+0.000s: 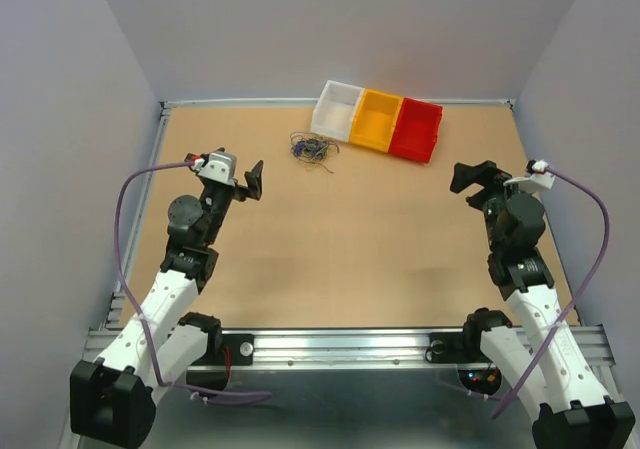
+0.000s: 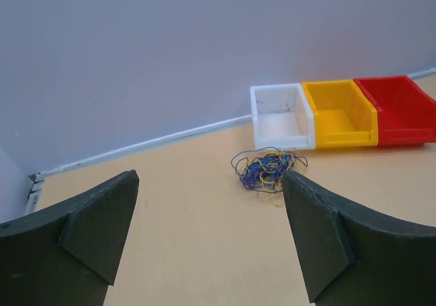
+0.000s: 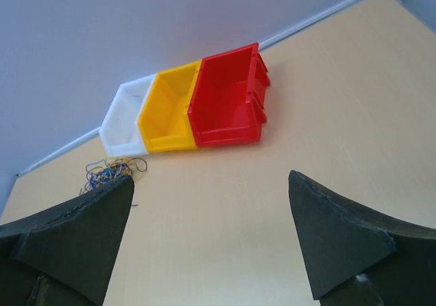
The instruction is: Untangle the cables
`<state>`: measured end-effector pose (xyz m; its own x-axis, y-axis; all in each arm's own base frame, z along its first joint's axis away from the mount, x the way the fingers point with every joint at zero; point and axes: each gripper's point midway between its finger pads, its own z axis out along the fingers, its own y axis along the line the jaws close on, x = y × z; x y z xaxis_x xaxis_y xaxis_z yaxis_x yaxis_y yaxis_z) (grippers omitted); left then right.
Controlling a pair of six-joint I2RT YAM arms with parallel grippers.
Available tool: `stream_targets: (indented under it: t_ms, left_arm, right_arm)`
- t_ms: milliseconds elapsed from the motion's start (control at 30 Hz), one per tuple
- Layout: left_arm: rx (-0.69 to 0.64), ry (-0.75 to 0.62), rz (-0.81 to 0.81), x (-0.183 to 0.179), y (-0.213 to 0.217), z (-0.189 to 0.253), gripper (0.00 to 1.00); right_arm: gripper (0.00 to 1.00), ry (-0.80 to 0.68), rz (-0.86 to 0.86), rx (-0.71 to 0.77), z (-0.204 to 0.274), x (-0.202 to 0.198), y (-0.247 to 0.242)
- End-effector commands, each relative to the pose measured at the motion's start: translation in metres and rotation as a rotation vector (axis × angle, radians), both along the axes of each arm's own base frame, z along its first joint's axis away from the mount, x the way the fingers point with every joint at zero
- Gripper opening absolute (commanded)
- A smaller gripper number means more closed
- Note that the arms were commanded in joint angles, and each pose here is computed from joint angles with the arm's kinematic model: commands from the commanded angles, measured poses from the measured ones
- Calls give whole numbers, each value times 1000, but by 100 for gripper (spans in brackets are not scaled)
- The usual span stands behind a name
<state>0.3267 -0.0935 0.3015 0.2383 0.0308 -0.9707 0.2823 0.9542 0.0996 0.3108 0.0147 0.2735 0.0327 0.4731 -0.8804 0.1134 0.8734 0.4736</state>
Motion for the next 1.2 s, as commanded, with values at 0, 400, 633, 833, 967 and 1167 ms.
stream_targets:
  t_ms: [0,400,633,833,967,1167]
  left_arm:
    - [59,-40,-114,10,-25,17,99]
    - [398,424,-259,186,-94,-80,99]
    - [566,623,-306,231,-125,-180,99]
    - [636,723,-256,248,-144,-229,88]
    - [616,768,-288,232,-146,-227,37]
    - [497,828,-612,136,-173,-191,0]
  right_arm:
    - [100,-24,-24,27,1,-3,-4]
    - [100,54,137,-33,-15,12,24]
    - [100,52,136,-50,-16,11,23]
    - [100,51,146,-51,-16,10,25]
    - [100,57,144,-46,-18,10,24]
    - [100,101,373,-80,-31,22,64]
